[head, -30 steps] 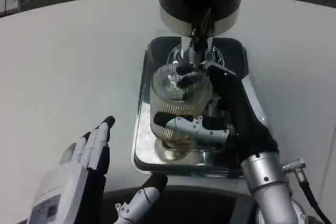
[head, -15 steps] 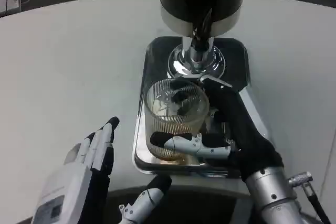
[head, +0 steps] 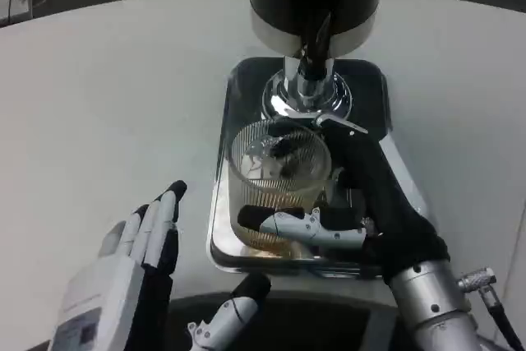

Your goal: Grasp the cup under the faucet to collect the drink, then remove the cup.

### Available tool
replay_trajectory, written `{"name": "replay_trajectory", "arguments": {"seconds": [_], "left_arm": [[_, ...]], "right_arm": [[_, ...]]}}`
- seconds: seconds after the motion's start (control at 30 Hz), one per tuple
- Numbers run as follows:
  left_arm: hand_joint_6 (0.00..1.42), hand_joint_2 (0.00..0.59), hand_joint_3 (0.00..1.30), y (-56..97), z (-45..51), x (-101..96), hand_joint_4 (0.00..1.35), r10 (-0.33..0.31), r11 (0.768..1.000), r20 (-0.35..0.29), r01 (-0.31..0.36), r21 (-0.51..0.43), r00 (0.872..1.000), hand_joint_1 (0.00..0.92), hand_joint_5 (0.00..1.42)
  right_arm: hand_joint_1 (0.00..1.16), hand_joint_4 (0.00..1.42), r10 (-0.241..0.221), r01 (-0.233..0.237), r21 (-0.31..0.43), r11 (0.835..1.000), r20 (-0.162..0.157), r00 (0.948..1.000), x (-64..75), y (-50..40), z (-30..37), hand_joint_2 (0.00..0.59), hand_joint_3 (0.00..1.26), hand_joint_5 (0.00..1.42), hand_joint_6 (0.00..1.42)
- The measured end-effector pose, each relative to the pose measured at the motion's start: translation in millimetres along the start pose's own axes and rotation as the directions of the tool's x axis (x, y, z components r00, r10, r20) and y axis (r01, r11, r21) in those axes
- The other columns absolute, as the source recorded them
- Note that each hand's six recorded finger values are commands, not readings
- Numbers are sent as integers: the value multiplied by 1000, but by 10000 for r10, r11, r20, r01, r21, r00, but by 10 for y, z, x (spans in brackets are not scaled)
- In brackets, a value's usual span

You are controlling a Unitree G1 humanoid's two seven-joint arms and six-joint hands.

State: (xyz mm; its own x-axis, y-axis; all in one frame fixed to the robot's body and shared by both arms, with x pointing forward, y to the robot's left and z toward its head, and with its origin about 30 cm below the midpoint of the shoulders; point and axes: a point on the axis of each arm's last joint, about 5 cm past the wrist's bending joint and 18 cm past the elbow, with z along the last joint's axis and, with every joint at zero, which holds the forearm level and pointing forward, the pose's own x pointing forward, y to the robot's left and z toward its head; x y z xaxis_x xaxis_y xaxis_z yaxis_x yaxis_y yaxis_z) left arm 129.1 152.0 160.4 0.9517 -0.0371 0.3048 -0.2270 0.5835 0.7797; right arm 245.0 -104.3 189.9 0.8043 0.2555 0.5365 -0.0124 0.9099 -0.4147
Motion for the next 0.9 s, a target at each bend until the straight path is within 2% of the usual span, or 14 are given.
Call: {"name": "replay_trajectory", "arguments": {"seconds": [0.03,0.07,0.17,0.2,0.27,0.33,0.57,0.7,0.9], "left_arm": [[0,162,0,-4,7,1,0,-22,10000,52,22,-25,10000,0,0],[0,161,0,-5,16,-5,0,-15,10000,140,16,-55,9999,0,0],[0,160,0,-9,9,-28,0,-69,10000,53,69,-33,10000,0,0],[0,159,0,-11,6,-38,0,-67,10000,16,67,-7,10000,0,0],[0,159,0,-13,6,-45,0,-44,9999,12,44,150,10000,0,0],[0,157,0,-16,26,-43,0,-38,9999,168,35,141,9999,0,0],[0,147,0,-13,33,-59,0,8,9997,238,-13,239,9997,0,0],[0,126,0,26,61,-37,0,56,9976,520,-92,687,9986,0,0],[0,97,0,125,161,-21,0,-380,9882,1060,216,1514,9936,0,0]], "right_arm": [[1162,983,-3,3,20,10000,-46,10000,-37,-45,4,108,807,1219,1424],[1162,983,-53,53,135,9999,-33,10000,-135,-122,21,108,808,1219,1424],[1162,983,17,-18,27,10000,144,9999,-411,-381,114,108,809,1219,1424],[1162,983,-35,37,-70,10000,257,9997,-467,-455,153,108,809,1219,1424],[1162,983,-215,220,-92,9997,557,9982,-503,-537,220,108,809,1219,1424],[1162,983,-330,334,-35,9994,750,9966,-523,-577,263,108,809,1219,1424],[1162,983,-274,289,-176,9994,829,9962,-580,-651,315,108,809,1219,1424],[1162,983,-288,335,-393,9987,1143,9930,-594,-733,379,108,809,1219,1424],[1162,983,146,-22,-820,9966,1511,9884,-612,-830,457,108,809,1219,1424]]}}
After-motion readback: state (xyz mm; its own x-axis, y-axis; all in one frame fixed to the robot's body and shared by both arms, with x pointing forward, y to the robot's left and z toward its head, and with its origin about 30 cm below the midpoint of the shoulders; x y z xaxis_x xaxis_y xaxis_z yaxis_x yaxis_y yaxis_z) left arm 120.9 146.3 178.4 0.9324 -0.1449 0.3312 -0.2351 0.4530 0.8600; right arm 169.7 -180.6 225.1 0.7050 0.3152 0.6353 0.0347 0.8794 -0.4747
